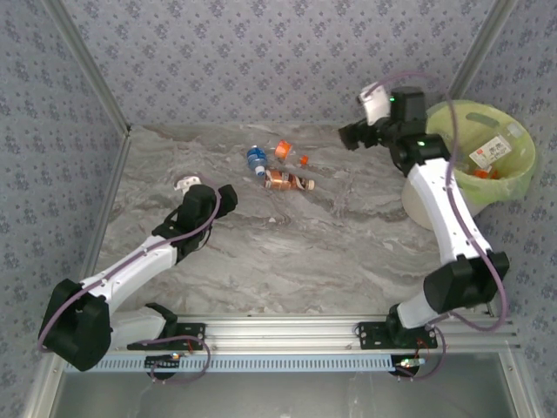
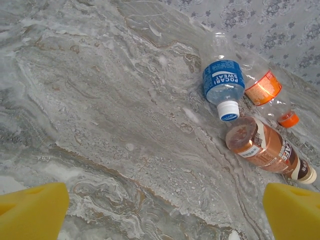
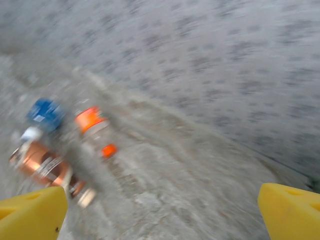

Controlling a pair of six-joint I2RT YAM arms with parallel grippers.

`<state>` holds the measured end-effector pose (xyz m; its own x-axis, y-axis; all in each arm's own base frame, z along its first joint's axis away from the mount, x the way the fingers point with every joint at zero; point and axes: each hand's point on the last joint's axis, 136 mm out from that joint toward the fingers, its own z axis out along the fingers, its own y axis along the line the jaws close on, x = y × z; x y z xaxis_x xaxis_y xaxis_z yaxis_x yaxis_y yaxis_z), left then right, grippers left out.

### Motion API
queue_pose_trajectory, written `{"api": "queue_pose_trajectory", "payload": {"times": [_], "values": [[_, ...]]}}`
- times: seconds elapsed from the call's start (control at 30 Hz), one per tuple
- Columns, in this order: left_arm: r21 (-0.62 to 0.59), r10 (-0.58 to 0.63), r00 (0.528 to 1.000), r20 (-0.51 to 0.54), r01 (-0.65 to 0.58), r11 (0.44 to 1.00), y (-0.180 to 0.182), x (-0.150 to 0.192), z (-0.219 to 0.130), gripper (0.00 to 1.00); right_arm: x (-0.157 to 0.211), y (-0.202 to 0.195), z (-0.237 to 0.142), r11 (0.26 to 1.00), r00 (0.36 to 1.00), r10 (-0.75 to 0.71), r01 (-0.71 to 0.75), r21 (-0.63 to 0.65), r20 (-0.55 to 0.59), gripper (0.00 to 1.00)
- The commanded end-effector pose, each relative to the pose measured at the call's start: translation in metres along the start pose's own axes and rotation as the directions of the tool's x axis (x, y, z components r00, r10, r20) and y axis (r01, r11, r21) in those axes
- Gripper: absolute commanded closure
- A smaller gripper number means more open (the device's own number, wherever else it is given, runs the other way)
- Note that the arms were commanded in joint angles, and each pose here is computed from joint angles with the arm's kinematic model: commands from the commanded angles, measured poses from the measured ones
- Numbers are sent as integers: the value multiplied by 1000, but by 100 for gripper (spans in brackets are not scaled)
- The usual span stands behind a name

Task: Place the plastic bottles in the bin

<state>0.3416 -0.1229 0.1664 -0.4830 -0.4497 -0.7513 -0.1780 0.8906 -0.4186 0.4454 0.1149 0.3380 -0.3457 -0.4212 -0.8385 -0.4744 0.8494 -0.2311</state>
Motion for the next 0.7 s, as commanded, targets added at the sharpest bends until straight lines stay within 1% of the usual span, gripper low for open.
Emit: {"api": "queue_pose_trajectory", "payload": {"times": [0.0, 0.07, 0.17, 0.23, 0.33, 0.4, 0.67], "values": [[-46, -57, 998, 4, 57, 997, 15, 0, 0, 1, 46, 73, 32, 917, 965, -253, 219, -332, -62, 0], [-65, -91, 996, 7, 91, 994, 23, 0, 0, 1, 71, 103, 52, 845, 916, -395, 332, -419, -71, 0], [-84, -135, 991, 9, 136, 987, 34, 0, -1, 1, 100, 135, 74, 736, 833, -547, 432, -521, -83, 0], [-84, -152, 988, 4, 152, 985, 37, 0, -1, 0, 112, 148, 87, 679, 791, -607, 467, -566, -76, 0], [-93, -158, 987, -8, 157, 983, 41, -1, -3, 0, 123, 165, 106, 593, 729, -683, 529, -606, -32, 0], [-104, -160, 987, -15, 158, 982, 45, 0, -4, 1, 126, 171, 122, 570, 704, -710, 552, -609, -26, 0], [-120, -178, 984, -7, 176, 977, 54, 0, -10, 0, 129, 184, 185, 554, 678, -735, 582, -595, -21, 2]]}}
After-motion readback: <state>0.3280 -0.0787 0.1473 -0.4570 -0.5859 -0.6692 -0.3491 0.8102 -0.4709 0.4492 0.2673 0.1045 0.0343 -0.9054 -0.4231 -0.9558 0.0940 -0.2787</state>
